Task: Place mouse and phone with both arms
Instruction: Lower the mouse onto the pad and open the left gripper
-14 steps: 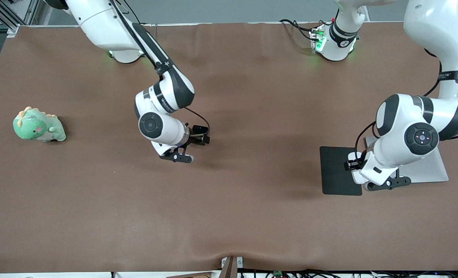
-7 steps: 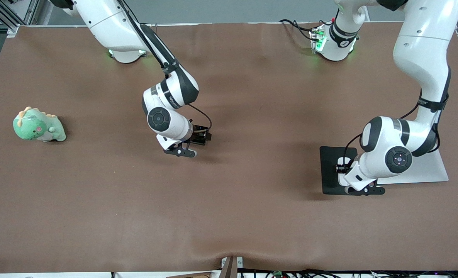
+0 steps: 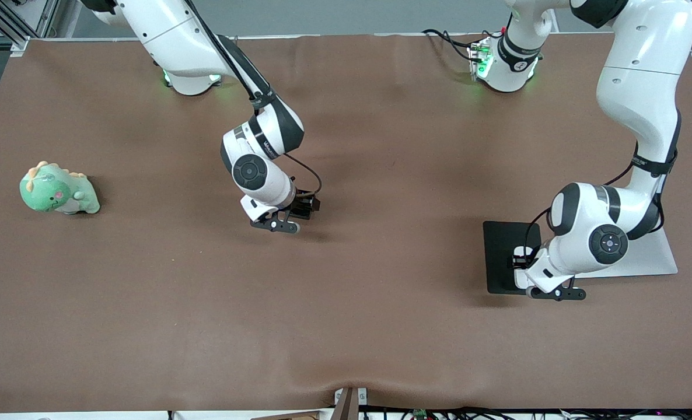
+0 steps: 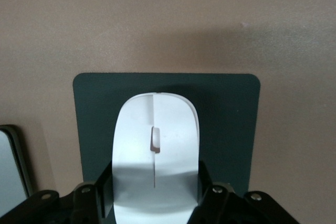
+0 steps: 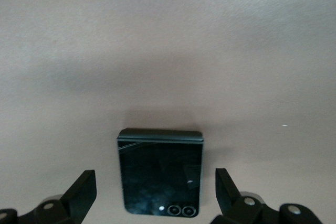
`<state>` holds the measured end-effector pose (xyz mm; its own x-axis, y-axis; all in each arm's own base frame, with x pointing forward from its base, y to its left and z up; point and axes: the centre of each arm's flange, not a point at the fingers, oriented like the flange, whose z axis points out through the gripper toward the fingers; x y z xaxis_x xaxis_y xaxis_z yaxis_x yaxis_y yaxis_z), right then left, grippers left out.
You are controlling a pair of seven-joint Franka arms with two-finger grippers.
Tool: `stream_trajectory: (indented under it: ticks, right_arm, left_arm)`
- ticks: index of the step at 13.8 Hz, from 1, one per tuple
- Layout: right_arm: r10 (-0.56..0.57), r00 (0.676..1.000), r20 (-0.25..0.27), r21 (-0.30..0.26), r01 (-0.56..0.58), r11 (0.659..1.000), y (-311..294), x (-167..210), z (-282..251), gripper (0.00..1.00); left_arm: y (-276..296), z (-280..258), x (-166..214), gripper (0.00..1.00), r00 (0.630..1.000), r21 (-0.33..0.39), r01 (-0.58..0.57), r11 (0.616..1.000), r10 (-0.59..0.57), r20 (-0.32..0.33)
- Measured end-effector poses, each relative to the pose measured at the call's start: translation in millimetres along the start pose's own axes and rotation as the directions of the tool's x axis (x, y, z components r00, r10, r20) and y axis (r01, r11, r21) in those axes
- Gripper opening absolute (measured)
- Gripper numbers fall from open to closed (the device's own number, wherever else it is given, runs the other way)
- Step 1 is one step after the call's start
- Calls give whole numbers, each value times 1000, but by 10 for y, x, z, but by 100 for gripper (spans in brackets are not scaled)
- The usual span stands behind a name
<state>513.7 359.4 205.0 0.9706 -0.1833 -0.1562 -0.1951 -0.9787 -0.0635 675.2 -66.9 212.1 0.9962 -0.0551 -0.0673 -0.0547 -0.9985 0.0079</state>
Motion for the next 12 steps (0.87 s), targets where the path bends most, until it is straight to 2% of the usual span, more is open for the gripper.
stream_trajectory:
  ticks: [3,7,9,11,12]
  right_arm:
    - [21,1000,-15,-24,-22,999,-7,-32,28,100]
    - [40,999,-22,-20,-40,999,-50,-75,43,100]
    - [44,999,-26,-17,-44,999,-69,-94,57,100]
    - [44,999,-26,-18,-44,999,-79,-118,77,100]
    - [44,999,-24,-20,-45,999,-80,-132,91,100]
  left_arm:
    - [71,125,22,62,1000,-8,-9,1000,9,-18]
    - [112,316,60,62,999,-21,-11,1000,10,-53]
    - [111,344,67,66,998,-23,-7,1000,6,-57]
    - [88,308,90,79,998,-23,-3,1000,2,-65]
    - [74,267,108,89,997,-23,-1,1000,-1,-73]
